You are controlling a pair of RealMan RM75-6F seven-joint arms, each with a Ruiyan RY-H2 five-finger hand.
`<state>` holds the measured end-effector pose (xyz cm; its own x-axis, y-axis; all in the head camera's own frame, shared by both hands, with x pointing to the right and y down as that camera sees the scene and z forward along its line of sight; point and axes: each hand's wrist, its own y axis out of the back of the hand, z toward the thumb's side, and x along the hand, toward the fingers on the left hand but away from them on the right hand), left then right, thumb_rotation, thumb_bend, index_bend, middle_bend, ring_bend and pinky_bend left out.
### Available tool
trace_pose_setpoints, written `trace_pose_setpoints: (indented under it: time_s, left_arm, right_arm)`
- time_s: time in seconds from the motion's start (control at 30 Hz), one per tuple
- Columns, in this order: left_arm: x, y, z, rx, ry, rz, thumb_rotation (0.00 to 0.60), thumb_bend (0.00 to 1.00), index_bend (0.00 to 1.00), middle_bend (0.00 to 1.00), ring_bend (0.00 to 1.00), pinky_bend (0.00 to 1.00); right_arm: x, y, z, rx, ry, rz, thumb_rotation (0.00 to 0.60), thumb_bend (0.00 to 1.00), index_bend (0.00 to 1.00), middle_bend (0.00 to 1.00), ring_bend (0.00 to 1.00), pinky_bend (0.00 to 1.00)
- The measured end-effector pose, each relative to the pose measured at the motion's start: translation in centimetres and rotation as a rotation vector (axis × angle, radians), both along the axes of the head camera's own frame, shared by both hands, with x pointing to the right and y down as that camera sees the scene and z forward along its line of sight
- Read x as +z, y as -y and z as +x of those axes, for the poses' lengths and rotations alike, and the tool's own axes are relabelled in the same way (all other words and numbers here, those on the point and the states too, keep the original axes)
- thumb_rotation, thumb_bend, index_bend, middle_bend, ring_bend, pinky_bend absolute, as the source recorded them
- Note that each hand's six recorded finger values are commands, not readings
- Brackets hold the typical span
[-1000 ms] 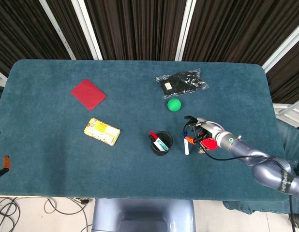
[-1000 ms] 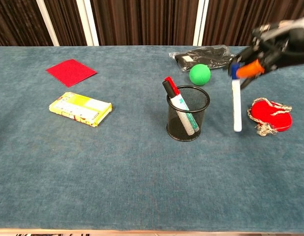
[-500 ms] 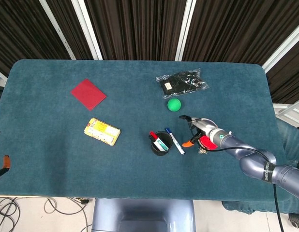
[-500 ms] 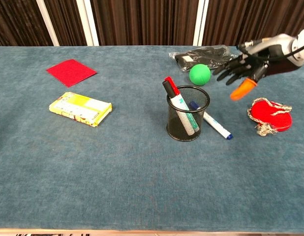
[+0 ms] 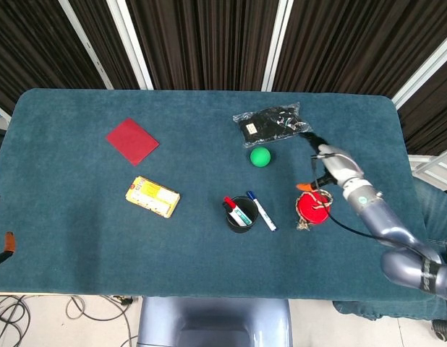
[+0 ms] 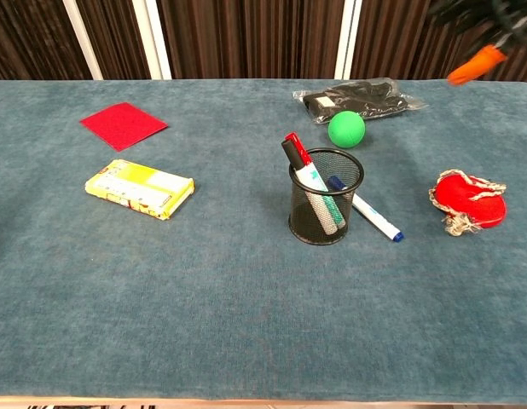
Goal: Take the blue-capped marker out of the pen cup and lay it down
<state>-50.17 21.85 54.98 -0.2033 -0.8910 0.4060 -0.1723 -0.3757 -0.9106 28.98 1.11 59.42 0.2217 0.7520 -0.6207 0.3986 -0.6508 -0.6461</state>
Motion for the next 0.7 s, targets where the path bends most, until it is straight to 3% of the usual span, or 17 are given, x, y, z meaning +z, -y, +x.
trace_pose_setpoints:
  time_s: [0.13,0.23,0.4,0.5,0.7]
  left_arm:
    - [0.0,0.0,0.1,0.006,0.007,0.001,0.6,0.51,0.07,0.0,0.0,0.0]
    - [0.0,-0.2,0.2,0.015,0.012,0.0,0.6,0.51,0.07,0.0,0.0,0.0]
    - [0.0,-0.3,0.4,0.025,0.018,0.003,0.6,0.51,0.07,0.0,0.0,0.0]
    - [0.0,-0.3,0.3,0.021,0.018,0.004,0.6,0.51,0.07,0.0,0.0,0.0]
    - [0.0,-0.2,0.2,0.027,0.025,0.003,0.6,0.51,0.07,0.0,0.0,0.0]
  right_arm:
    - [-2.2,-1.9,3.0,0.002,-0.135,0.171,0.6,0.2,0.0,0.0,0.0,0.17]
    - [-3.5,-5.2,5.8,0.014,-0.246,0.261,0.6,0.21,0.0,0.0,0.0,0.17]
    - [-4.3,-13.1,9.5,0.02,-0.407,0.321,0.6,0.21,0.0,0.0,0.0,0.17]
    - [-3.8,-16.7,10.1,0.026,-0.45,0.345,0.6,0.21,0.0,0.0,0.0,0.17]
    - [-1.6,-21.2,11.3,-0.018,-0.552,0.349,0.6,0.21,0.0,0.0,0.0,0.17]
